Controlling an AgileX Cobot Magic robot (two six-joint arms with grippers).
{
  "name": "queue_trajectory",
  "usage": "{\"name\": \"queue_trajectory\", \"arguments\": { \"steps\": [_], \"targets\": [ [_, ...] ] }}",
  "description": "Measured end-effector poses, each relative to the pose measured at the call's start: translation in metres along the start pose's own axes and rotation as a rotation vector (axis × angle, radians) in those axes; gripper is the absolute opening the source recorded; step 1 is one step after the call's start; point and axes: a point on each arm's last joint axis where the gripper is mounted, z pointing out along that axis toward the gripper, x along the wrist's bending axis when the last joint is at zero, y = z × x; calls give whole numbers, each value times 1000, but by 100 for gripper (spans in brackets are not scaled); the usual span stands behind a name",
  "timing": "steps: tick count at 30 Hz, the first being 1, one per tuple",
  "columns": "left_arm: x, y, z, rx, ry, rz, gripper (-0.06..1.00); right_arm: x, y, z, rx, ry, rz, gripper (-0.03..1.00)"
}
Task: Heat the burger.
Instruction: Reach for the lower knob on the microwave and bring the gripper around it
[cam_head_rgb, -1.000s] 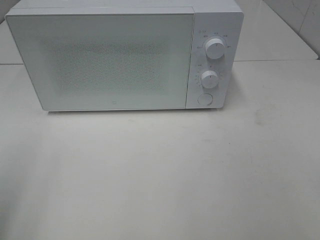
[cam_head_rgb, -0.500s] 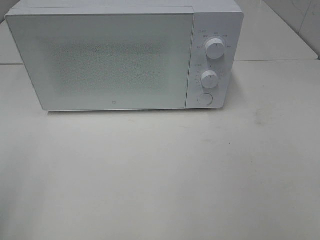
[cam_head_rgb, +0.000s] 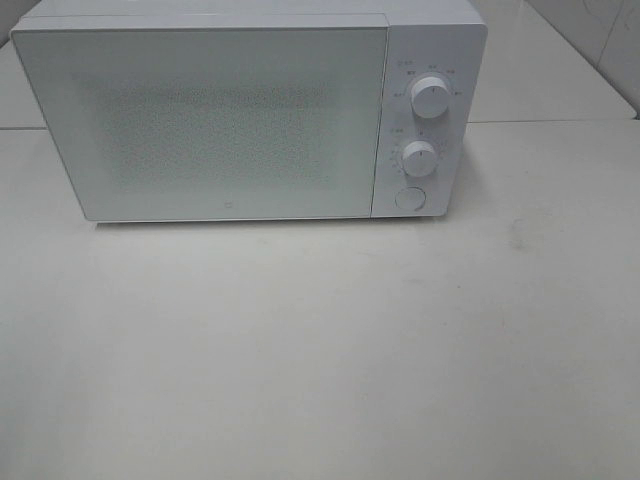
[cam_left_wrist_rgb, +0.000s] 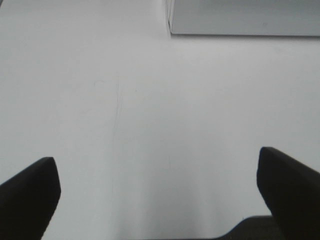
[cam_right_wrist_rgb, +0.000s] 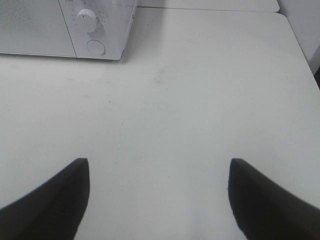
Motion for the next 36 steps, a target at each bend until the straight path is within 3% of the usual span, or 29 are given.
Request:
{"name": "queue_trajectory", "arguments": {
  "steps": [7, 36],
  "targets": [
    [-1, -13, -21, -157, 9, 21, 99, 0, 0, 0, 0, 0, 0, 74],
    [0, -14, -23, -168, 20, 27, 99, 1, 13, 5, 1, -1, -3, 74]
  ]
}}
